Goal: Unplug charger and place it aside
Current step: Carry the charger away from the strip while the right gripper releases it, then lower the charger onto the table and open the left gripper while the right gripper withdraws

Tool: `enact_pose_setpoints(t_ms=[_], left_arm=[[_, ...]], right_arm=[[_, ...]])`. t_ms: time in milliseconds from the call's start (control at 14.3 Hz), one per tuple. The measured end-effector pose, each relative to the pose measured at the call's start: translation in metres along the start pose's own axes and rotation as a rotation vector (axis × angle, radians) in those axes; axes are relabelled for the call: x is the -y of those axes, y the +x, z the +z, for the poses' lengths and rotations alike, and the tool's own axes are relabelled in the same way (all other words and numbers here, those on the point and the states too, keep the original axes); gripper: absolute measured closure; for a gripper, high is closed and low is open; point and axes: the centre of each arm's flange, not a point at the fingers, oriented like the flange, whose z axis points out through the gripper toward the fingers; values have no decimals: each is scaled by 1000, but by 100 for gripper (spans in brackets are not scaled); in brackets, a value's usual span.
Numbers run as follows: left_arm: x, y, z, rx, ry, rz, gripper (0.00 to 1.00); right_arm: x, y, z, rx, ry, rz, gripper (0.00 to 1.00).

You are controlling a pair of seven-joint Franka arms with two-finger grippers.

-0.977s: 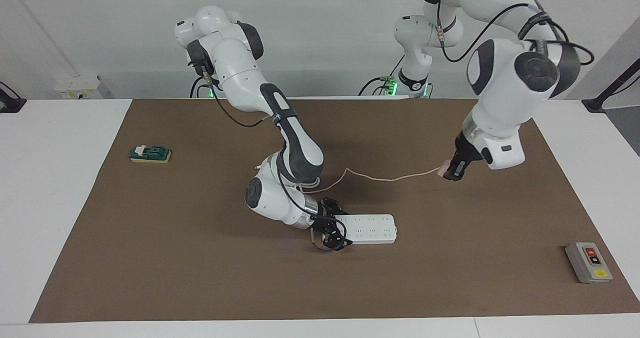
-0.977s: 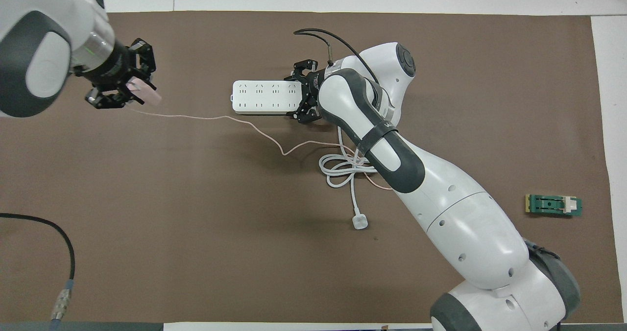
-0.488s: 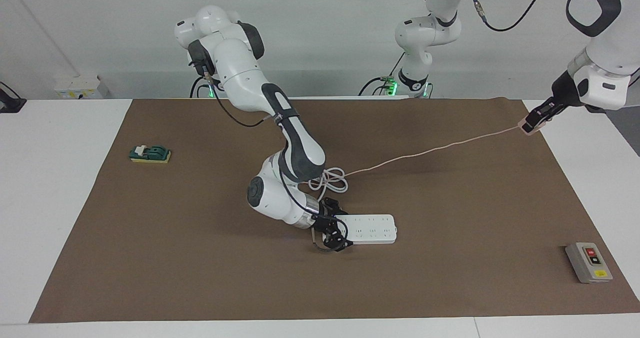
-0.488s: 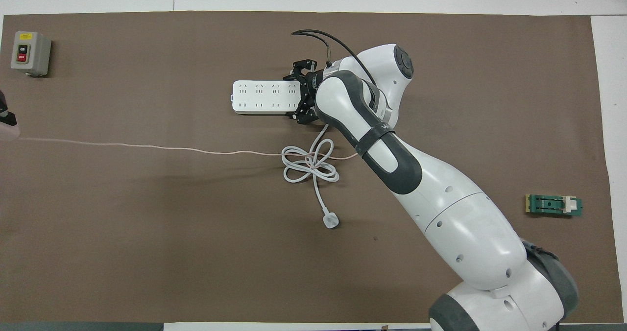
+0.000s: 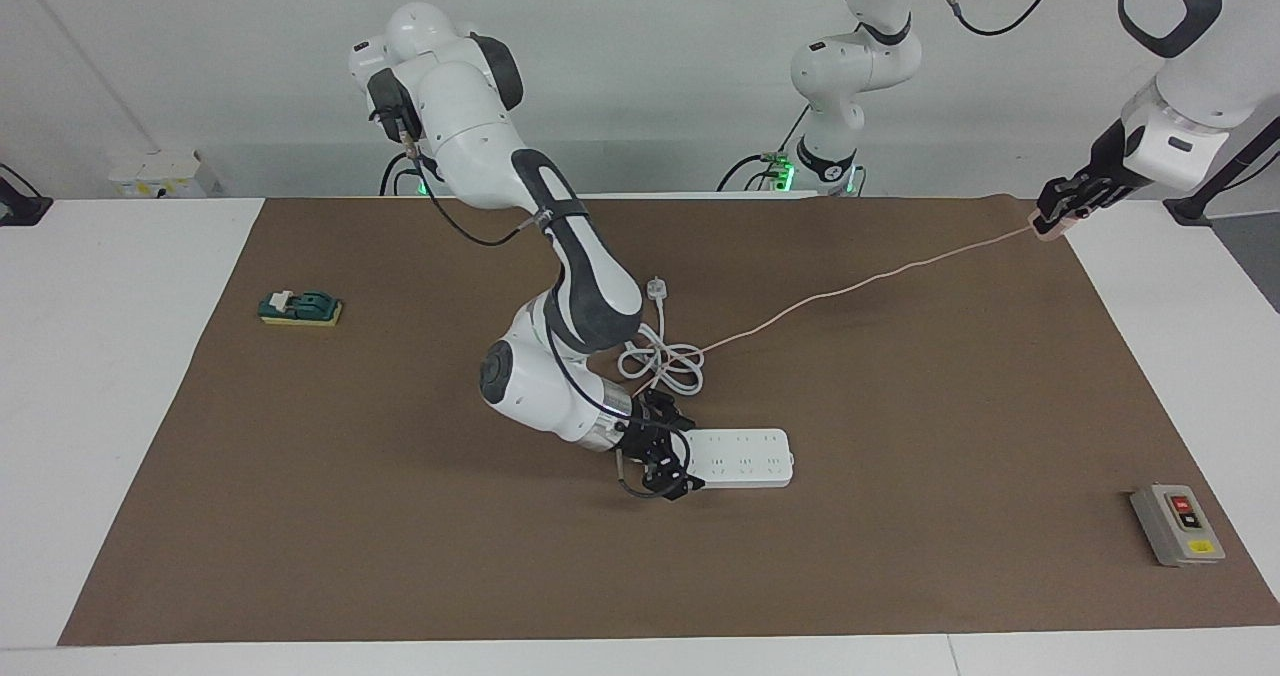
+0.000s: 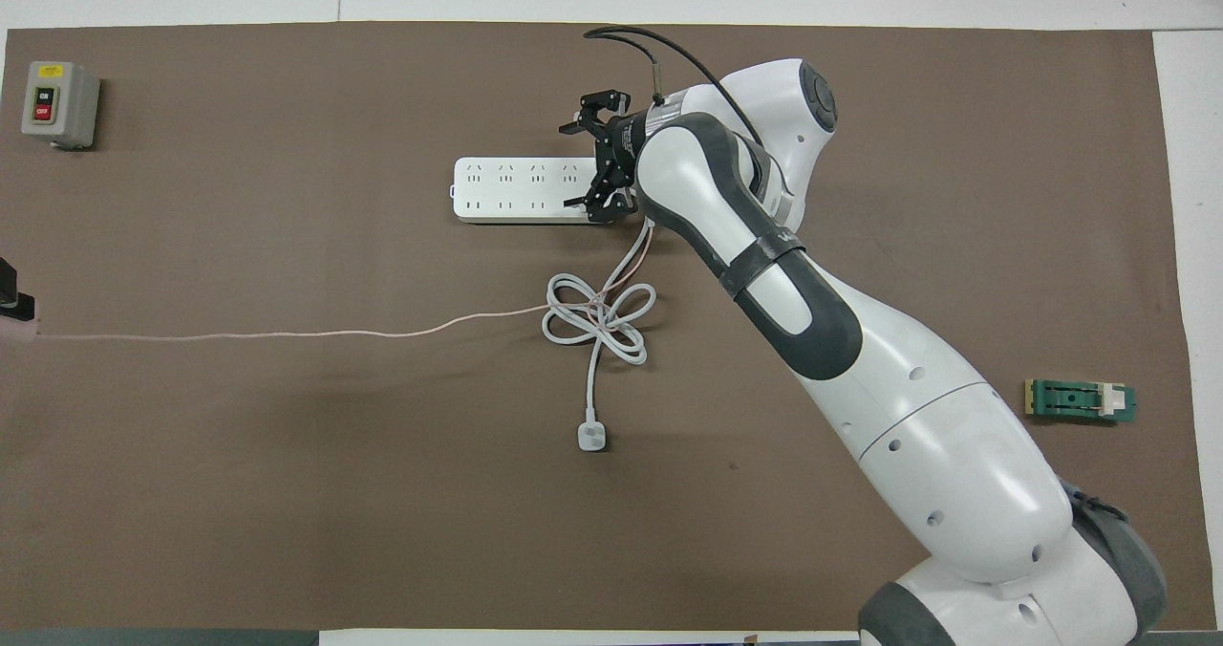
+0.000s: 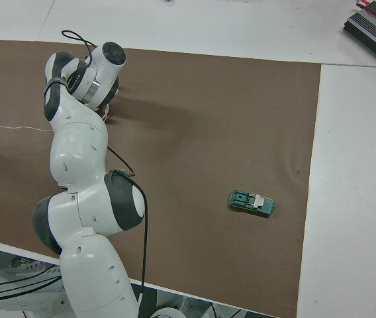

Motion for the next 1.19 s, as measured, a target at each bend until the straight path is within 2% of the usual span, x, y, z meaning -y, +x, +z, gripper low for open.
enact_pose_setpoints(t_ms=[279,488,628,907,1186], left_arm=[[-6,22,64,-19,-65,93,71],[-16,42,133,-42,-148,79,71],[-19,48,166,-53,-164,66,71],[-3,46,189,-68,-162,89,71],[48,40,198,-66,-172,136,68]], right_arm=[[11,-9,-72,6,36,1,0],[13,-19,-128,-20,50,-22,0],[15,-21,-170,-53,53,-46,0],[10,-26,-246,-180,37,-123,0],[-3,-41,-298,-248,0,-266,0]])
